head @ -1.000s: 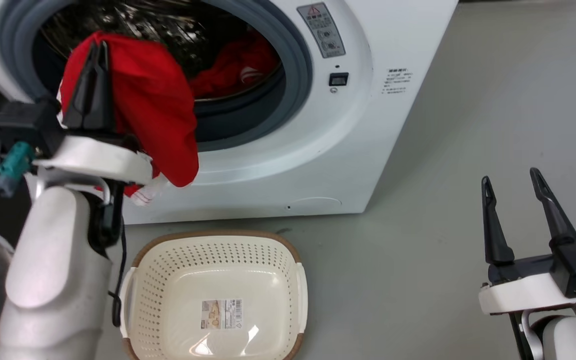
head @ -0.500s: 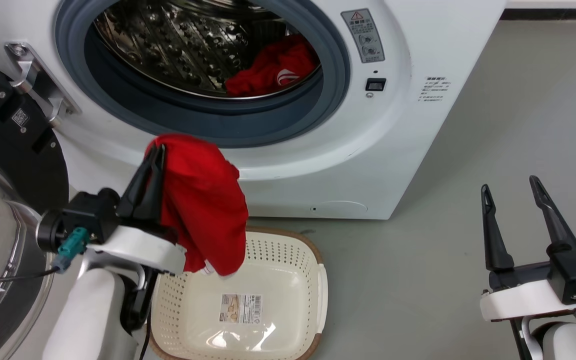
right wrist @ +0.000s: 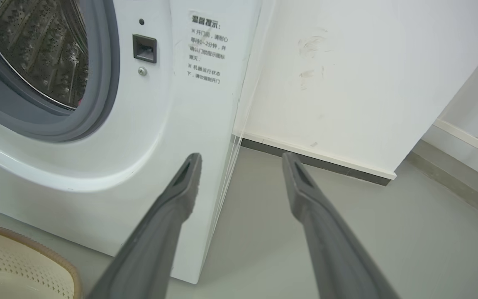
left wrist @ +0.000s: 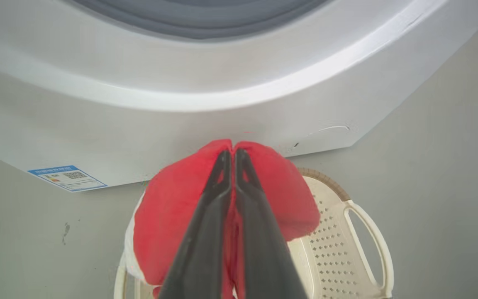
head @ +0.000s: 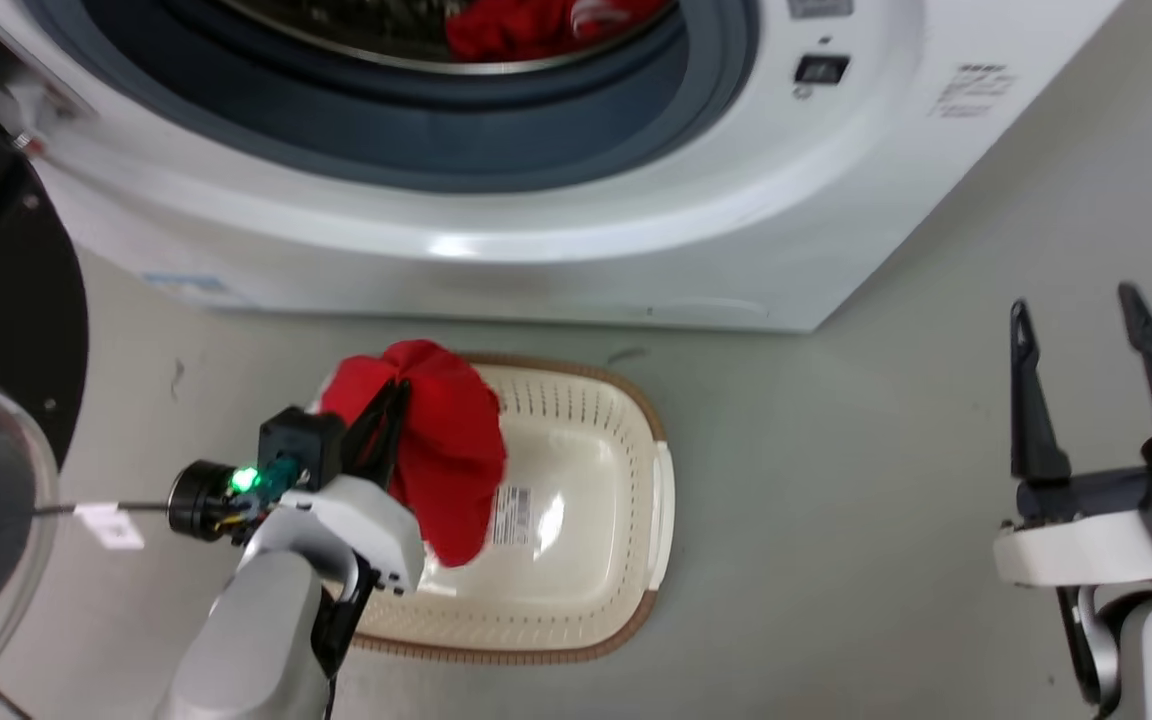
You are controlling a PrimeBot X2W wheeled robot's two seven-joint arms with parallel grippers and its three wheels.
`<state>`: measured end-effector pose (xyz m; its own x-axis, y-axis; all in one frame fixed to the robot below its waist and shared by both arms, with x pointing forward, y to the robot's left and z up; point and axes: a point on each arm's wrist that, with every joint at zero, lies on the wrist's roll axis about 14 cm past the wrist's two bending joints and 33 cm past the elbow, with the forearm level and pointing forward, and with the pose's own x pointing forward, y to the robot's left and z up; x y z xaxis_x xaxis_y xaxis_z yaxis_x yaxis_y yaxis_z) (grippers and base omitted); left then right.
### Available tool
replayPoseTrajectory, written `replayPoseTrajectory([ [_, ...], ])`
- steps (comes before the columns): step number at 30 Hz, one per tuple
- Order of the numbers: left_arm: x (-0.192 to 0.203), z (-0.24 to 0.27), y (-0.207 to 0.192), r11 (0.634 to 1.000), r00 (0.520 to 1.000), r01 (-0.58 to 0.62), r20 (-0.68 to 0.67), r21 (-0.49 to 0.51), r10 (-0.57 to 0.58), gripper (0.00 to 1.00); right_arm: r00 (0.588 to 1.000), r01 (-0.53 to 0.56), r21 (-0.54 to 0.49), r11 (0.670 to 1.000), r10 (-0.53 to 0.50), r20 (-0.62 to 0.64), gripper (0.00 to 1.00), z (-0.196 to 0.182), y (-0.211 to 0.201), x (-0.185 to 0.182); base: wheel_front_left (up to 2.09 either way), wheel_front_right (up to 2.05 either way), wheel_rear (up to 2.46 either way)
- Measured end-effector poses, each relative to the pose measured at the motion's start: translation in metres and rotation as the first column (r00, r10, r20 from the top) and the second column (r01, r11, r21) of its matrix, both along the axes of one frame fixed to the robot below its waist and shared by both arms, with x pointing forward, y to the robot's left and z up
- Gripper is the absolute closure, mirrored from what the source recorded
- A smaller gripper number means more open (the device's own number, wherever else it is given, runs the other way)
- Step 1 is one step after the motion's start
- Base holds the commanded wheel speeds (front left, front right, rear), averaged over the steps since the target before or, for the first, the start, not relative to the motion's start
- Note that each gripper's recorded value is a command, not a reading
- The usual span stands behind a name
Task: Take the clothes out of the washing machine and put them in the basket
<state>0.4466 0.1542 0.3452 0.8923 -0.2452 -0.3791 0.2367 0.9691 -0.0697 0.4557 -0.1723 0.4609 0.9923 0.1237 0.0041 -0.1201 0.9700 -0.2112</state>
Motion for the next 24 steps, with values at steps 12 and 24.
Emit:
replayPoseTrajectory([
  [12, 0.0, -0.115, 0.001, 0.997, 0.953, 0.044, -0.304, 0.07, -0.021, 1.0, 0.996, -0.002, -0.056, 0.998, -0.003, -0.087, 0.0, -0.063, -0.003, 0.034, 0.0, 0.0, 0.0],
  [24, -0.01, -0.196, -0.001, 0.994, 0.875, 0.063, -0.483, 0.087, -0.014, 1.0, 0.98, 0.011, -0.107, 0.994, -0.032, -0.198, 0.0, -0.125, -0.015, 0.035, 0.0, 0.0, 0.0],
])
